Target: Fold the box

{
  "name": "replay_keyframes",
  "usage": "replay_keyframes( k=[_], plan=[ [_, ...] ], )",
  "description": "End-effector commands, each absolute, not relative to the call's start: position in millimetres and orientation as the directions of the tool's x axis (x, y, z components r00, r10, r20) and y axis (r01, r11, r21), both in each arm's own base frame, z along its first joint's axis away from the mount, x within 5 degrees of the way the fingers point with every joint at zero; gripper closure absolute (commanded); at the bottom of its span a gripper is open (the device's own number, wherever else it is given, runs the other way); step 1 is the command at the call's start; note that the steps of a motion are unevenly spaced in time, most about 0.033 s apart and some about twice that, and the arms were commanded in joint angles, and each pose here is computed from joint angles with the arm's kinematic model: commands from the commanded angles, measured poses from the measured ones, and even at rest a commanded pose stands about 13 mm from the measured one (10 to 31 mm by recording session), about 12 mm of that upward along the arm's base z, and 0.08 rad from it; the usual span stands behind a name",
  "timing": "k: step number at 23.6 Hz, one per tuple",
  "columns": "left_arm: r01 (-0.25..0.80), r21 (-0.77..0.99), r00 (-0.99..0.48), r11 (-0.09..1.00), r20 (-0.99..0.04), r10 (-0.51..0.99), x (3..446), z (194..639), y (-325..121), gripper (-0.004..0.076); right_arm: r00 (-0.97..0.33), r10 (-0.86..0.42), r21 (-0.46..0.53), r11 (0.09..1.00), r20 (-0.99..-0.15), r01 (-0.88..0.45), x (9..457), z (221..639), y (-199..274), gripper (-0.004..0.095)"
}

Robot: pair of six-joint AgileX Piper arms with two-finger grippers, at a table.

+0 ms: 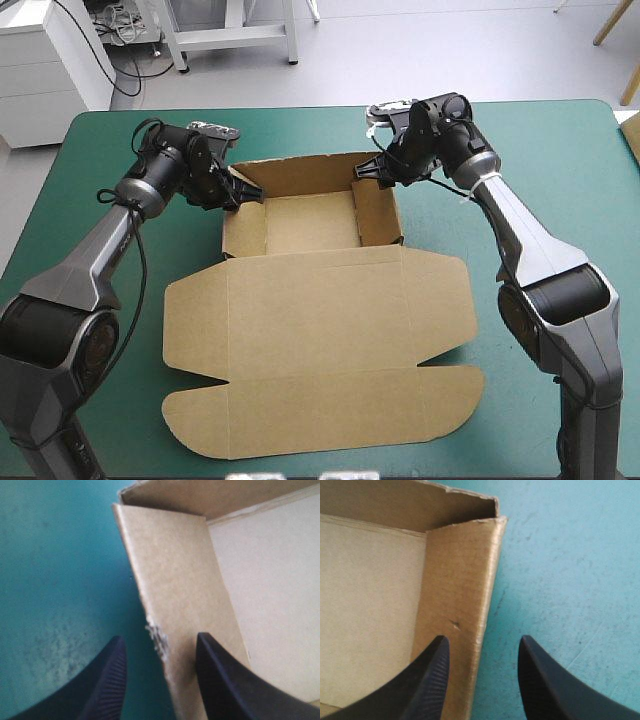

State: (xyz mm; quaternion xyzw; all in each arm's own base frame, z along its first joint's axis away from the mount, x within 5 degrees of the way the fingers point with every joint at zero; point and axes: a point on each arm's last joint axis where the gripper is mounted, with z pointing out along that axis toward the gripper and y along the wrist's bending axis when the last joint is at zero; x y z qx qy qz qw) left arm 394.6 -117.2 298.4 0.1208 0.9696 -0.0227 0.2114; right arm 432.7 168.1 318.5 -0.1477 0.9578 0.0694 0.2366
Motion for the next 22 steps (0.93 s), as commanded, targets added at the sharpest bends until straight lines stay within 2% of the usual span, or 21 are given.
replay_keyframes(
  k=[1,2,4,7,11,16,22],
  plan=[
    [0.262,0.008,-0.854,0.965,-0.463,0.236,377.3,344.0,-114.4,0.0407,-0.779,-0.207,0.119,0.934,-0.591,-0.338,415.8,370.9,163.1,0.05],
    [0.294,0.016,-0.846,0.956,-0.46,0.268,372.1,355.5,-113.5,0.0407,-0.766,-0.213,0.112,0.931,-0.607,-0.348,410.8,379.2,163.0,0.05],
    [0.326,0.01,-0.807,0.945,-0.517,0.284,358.8,387.5,-111.6,0.0407,-0.749,-0.205,0.114,0.929,-0.63,-0.351,403.3,392.4,160.4,0.05],
    [0.33,0.032,-0.702,0.944,-0.659,0.268,320.5,453.5,-99.0,0.0407,-0.707,-0.189,0.114,0.927,-0.681,-0.358,384.8,421.5,153.5,0.05],
    [0.341,0.058,-0.59,0.938,-0.764,0.261,265.9,504.3,-82.1,0.0407,-0.658,-0.171,0.113,0.924,-0.734,-0.366,362.5,451.7,145.1,0.05],
    [0.396,0.062,-0.519,0.916,-0.808,0.279,231.5,522.8,-76.5,0.0407,-0.638,-0.166,0.111,0.922,-0.752,-0.37,353.9,462.3,141.8,0.05],
    [0.454,0.054,-0.482,0.89,-0.825,0.295,180.8,519.5,-66.5,0.0408,-0.643,-0.197,0.086,0.921,-0.74,-0.38,355.2,456.0,141.6,0.05]
  ],
)
